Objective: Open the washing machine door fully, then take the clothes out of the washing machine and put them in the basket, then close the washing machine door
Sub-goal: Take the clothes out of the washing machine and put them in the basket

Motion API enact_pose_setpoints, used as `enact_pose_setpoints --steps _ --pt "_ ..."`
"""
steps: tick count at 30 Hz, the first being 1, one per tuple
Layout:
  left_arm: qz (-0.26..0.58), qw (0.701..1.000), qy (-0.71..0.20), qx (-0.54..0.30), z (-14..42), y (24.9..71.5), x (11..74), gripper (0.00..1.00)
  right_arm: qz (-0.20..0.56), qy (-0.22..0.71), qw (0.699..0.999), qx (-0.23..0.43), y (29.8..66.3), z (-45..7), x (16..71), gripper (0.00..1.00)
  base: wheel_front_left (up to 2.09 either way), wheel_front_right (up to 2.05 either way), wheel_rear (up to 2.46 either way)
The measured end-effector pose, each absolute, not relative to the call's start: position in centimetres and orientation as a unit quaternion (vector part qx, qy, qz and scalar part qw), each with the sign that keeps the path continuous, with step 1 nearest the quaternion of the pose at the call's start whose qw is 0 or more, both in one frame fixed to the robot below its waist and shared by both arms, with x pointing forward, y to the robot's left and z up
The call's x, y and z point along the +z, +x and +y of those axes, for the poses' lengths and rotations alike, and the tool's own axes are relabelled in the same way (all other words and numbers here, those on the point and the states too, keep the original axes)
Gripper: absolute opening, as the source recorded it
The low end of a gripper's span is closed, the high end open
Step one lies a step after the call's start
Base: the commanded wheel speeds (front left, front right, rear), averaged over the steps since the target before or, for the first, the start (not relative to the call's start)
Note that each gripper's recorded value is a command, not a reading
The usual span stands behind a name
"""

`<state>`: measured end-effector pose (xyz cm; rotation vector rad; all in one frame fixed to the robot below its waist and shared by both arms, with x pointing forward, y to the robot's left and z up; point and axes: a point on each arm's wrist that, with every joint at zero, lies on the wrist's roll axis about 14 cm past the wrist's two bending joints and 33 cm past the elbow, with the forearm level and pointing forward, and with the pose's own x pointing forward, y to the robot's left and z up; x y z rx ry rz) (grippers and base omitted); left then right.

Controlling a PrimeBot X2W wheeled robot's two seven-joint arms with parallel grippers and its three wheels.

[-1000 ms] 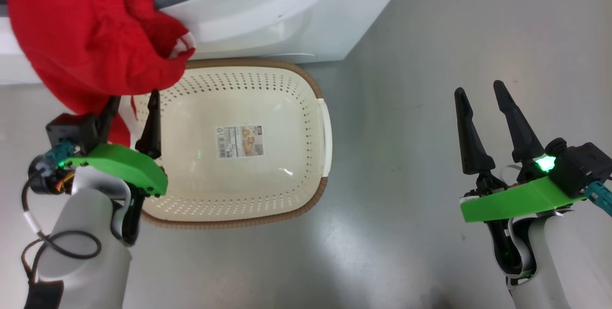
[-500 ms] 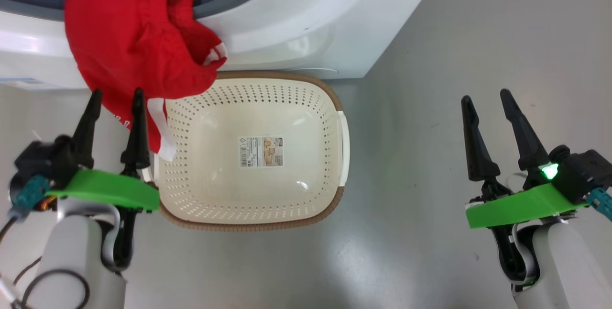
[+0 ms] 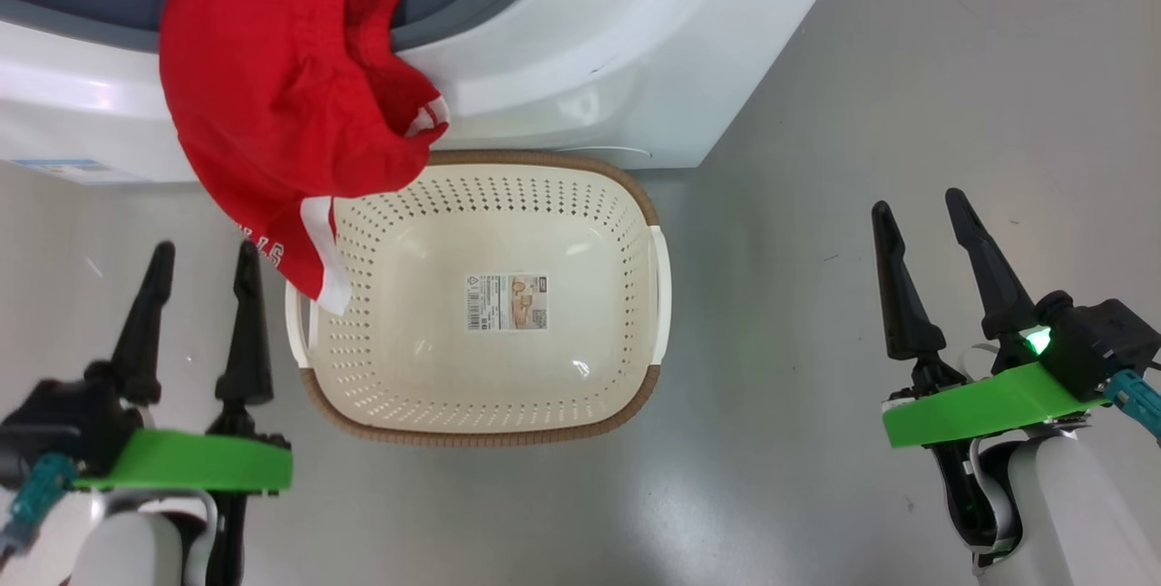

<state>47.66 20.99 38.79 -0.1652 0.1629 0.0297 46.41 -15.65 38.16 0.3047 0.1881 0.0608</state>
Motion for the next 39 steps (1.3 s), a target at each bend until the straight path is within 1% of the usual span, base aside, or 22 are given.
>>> enact_pose_setpoints --steps 6,22,31,35,39 --pt "0.084 0.994 -0.076 0.013 21.0 46.6 38.8 1.0 0.094 0.151 0.983 0.03 46.3 -15.6 38.1 1.0 0.0 0.0 0.0" --pt "0.077 0.994 -0.078 0.004 20.4 47.1 39.1 1.0 0.097 0.151 0.983 0.031 46.2 -15.6 38.0 1.0 0.0 0.0 0.0" --pt "0.042 0.996 -0.071 -0.028 18.8 51.3 40.9 1.0 0.104 0.152 0.982 0.029 46.2 -15.7 37.3 1.0 0.0 0.0 0.0" --pt "0.041 0.996 -0.054 -0.06 17.0 53.9 41.0 1.0 0.108 0.152 0.982 0.028 46.2 -15.7 37.1 1.0 0.0 0.0 0.0" --pt "0.043 0.995 -0.044 -0.074 16.0 56.2 40.9 1.0 0.112 0.152 0.982 0.03 46.1 -15.6 36.8 1.0 0.0 0.0 0.0"
